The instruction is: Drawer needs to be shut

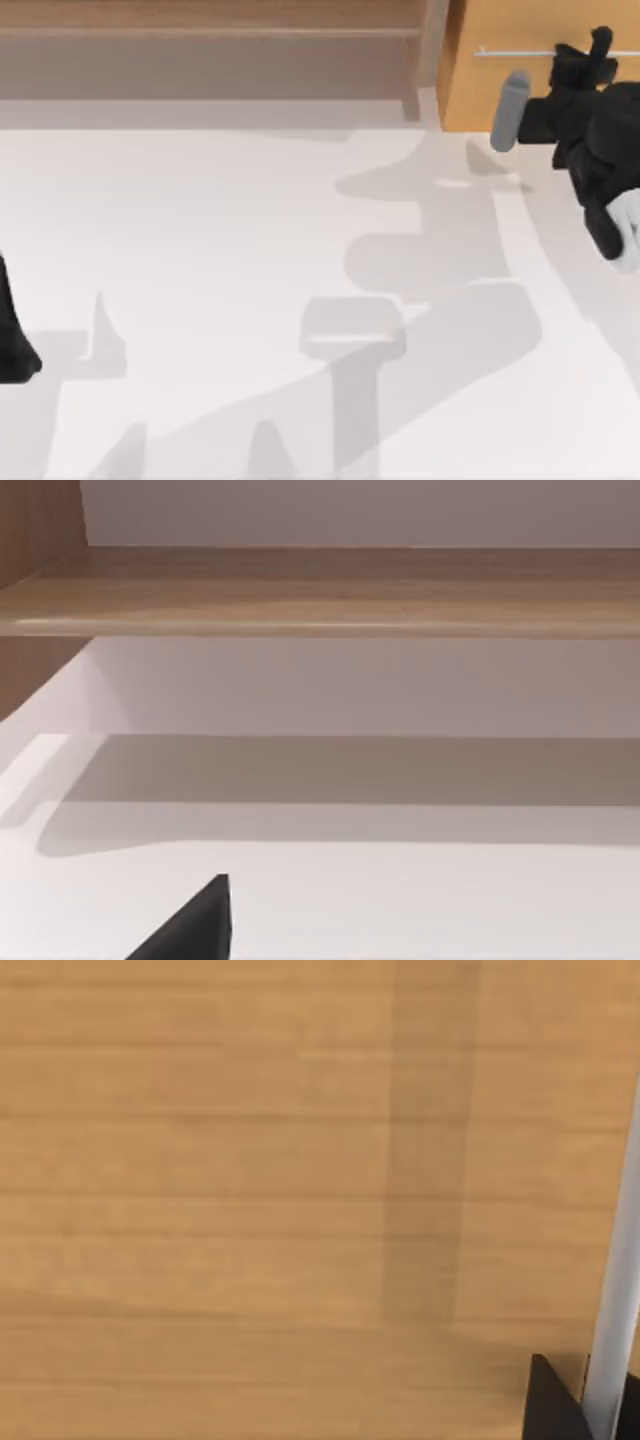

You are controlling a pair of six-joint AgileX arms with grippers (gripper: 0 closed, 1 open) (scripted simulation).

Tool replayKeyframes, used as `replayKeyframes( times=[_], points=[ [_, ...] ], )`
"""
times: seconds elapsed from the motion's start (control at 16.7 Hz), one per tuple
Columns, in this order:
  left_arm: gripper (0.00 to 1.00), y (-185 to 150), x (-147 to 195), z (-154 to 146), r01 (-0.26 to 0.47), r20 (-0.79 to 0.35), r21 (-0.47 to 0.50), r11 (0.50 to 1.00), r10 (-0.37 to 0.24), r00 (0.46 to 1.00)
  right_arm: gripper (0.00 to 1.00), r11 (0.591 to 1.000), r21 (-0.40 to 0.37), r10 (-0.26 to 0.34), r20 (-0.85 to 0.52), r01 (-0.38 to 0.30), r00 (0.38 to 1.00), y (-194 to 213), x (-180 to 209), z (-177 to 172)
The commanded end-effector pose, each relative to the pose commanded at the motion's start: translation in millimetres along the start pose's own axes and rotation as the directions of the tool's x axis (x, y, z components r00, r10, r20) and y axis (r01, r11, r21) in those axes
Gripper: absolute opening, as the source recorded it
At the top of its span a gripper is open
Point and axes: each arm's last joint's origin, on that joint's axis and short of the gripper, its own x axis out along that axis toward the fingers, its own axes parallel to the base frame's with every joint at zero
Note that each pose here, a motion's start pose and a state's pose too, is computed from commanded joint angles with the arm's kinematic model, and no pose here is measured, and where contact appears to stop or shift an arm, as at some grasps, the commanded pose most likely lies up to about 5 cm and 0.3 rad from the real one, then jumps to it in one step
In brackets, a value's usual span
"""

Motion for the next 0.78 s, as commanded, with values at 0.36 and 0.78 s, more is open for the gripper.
replayKeyframes(
  times=[0.36, 0.78],
  points=[
    [1.0, 0.0, 0.0, 0.0, 0.0, 0.0, 0.0, 1.0, 0.0, 1.0, 0.68, 1.0, 0.0, 0.0, 0.0, 0.0, 1.0, 0.0, 0.0, 0.0],
    [1.0, 0.0, 0.0, 0.0, 0.0, 0.0, 0.0, 1.0, 0.0, 1.0, 1.0, 1.0, 0.0, 0.0, 0.0, 0.0, 1.0, 0.0, 0.0, 0.0]
  ],
)
